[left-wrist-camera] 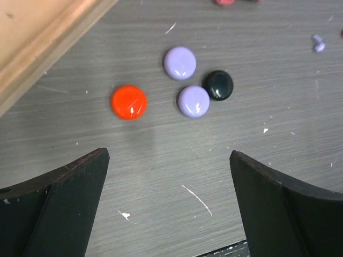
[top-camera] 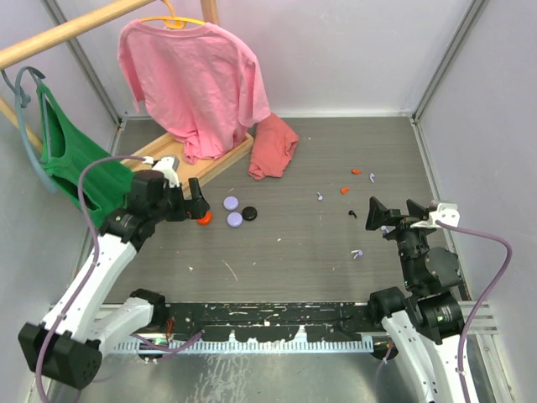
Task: Insert the wireless bluetooth earbuds into the charging case
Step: Pick up the charging case at the center of the board.
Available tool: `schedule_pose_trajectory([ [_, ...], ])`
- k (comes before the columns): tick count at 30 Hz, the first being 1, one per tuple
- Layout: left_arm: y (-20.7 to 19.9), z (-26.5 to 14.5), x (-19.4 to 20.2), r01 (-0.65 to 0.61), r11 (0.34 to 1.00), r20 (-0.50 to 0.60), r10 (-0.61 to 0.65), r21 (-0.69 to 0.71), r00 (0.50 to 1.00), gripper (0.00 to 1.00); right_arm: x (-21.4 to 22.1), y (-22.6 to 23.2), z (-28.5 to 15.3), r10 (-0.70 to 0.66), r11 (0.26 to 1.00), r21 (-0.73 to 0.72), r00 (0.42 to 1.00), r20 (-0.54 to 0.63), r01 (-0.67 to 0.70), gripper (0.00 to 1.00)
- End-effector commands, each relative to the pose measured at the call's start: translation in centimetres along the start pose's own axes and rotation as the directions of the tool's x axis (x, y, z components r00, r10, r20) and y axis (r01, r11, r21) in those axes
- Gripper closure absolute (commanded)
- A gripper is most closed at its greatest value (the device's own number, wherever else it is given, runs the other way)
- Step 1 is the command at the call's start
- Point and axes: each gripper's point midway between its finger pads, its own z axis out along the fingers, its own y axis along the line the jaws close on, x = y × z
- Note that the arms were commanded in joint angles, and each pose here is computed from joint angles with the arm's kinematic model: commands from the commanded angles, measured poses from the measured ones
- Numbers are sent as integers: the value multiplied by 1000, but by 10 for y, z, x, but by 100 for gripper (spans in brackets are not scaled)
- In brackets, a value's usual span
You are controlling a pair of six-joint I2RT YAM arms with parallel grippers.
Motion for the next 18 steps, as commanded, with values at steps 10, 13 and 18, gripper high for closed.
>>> schedule_pose_trajectory([
  [10, 13, 83, -2, 57, 990, -184, -80, -128, 980, 2, -26, 15, -10, 51, 995, -91, 992, 116, -41, 0],
  [13, 20, 104, -1, 49, 986, -201, -82, -162, 976, 2, -28, 15, -12, 55, 994, -96, 991, 125, -43, 0],
  [18, 33, 137, 5, 27, 977, -231, -77, -213, 970, 2, -30, 17, -15, 64, 993, -109, 989, 134, -49, 0],
])
